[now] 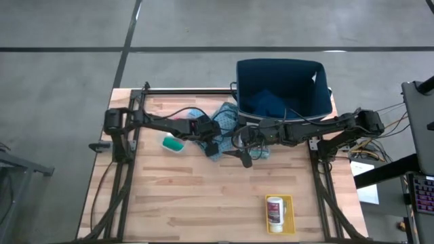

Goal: Pick & place medical supplies in basket/bin
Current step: Put the light blue patient gown into the blue bin

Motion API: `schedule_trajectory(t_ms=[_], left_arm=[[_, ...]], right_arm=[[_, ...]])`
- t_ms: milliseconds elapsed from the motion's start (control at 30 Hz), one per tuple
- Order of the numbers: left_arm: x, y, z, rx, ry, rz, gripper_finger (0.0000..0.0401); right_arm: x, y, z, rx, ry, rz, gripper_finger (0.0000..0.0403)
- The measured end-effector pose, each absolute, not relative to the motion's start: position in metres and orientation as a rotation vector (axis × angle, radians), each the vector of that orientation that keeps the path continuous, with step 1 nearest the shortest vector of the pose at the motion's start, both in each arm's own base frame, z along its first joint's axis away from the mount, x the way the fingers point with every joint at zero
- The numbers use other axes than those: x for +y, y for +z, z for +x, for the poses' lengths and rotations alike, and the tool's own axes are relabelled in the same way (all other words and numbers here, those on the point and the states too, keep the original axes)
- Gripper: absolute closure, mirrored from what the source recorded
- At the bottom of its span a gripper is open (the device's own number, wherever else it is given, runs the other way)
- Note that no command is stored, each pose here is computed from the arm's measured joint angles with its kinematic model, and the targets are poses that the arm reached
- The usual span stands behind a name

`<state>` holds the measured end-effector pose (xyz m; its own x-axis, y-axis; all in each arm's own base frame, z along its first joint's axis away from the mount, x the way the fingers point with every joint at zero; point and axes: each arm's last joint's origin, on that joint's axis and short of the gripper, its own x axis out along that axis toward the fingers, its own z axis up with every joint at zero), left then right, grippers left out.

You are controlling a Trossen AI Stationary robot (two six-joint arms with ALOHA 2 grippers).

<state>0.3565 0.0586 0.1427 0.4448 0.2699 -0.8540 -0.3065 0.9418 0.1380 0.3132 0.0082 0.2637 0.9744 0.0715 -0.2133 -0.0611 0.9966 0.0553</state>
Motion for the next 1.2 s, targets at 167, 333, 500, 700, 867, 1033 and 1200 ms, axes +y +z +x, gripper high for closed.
schedule_trajectory(t_ms=[167, 333, 500, 700, 867, 1033, 1200], left_arm=[[0.059, 0.129, 0.359, 1.083, 0.362, -0.032, 0.0021], [0.06, 0.124, 0.36, 1.095, 0.37, -0.027, 0.0043], [0.06, 0.124, 0.359, 1.097, 0.376, -0.023, 0.0063], [0.061, 0.124, 0.359, 1.101, 0.377, -0.023, 0.0089], [0.061, 0.124, 0.358, 1.105, 0.377, -0.023, 0.0135], [0.061, 0.124, 0.358, 1.105, 0.377, -0.023, 0.0197], [0.061, 0.124, 0.358, 1.104, 0.378, -0.027, 0.0251]], right_arm=[[0.008, 0.264, 0.313, 0.217, 0.067, 0.048, 0.0085], [0.008, 0.264, 0.313, 0.217, 0.067, 0.052, 0.0087], [0.008, 0.264, 0.313, 0.217, 0.067, 0.052, 0.0094], [0.008, 0.264, 0.313, 0.217, 0.067, 0.051, 0.0101], [0.008, 0.264, 0.313, 0.217, 0.067, 0.048, 0.0098], [0.008, 0.264, 0.313, 0.217, 0.067, 0.051, 0.009], [0.008, 0.264, 0.313, 0.217, 0.067, 0.048, 0.0085]])
